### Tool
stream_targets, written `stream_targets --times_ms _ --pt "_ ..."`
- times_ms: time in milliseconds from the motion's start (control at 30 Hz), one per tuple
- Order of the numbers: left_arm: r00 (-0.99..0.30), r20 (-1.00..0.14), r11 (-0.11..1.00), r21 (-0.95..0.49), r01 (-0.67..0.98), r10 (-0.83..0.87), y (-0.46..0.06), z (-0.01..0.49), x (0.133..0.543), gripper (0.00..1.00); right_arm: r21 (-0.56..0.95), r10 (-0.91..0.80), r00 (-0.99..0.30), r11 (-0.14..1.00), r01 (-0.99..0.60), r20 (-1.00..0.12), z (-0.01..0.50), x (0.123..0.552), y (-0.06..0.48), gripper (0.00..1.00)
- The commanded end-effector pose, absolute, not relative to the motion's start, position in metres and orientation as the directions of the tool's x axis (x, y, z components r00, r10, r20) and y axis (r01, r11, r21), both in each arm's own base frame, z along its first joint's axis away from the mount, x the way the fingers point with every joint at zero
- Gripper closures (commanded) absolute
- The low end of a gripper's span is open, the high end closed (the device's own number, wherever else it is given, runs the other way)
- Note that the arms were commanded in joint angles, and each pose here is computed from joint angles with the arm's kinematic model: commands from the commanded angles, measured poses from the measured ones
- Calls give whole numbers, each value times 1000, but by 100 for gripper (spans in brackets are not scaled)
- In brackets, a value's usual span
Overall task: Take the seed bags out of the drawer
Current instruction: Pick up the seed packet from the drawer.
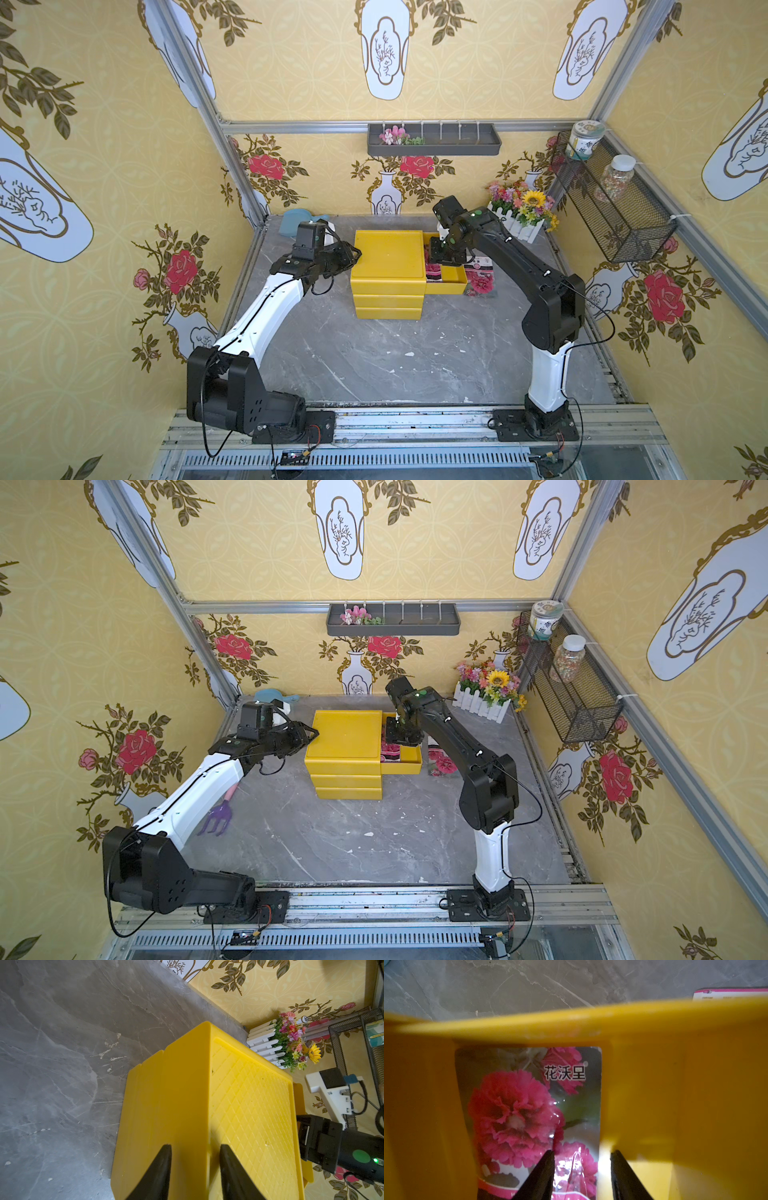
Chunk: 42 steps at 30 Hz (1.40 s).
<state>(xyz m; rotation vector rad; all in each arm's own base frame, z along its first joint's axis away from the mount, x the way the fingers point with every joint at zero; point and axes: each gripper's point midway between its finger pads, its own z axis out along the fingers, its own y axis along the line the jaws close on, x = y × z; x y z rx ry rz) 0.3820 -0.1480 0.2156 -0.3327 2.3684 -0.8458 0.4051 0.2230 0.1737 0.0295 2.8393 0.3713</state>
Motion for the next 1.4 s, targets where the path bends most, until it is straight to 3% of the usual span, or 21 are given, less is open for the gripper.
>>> stream_targets --times_ms 0,300,900,1367 --pt "-838 -375 806 -580 -121 -396 -138 185 364 57 273 68 -960 962 -9 -271 170 410 230 52" --pt "-842 -371 808 -577 -122 -393 -138 183 363 58 352 93 -963 936 -1 -252 168 413 246 63" --pt "-845 -369 811 -573 -121 -387 -137 180 358 58 480 200 -953 874 69 -227 174 419 250 99" --pt "-840 -372 809 -574 -126 -395 -136 182 360 58 383 167 -932 923 32 -323 203 420 216 100"
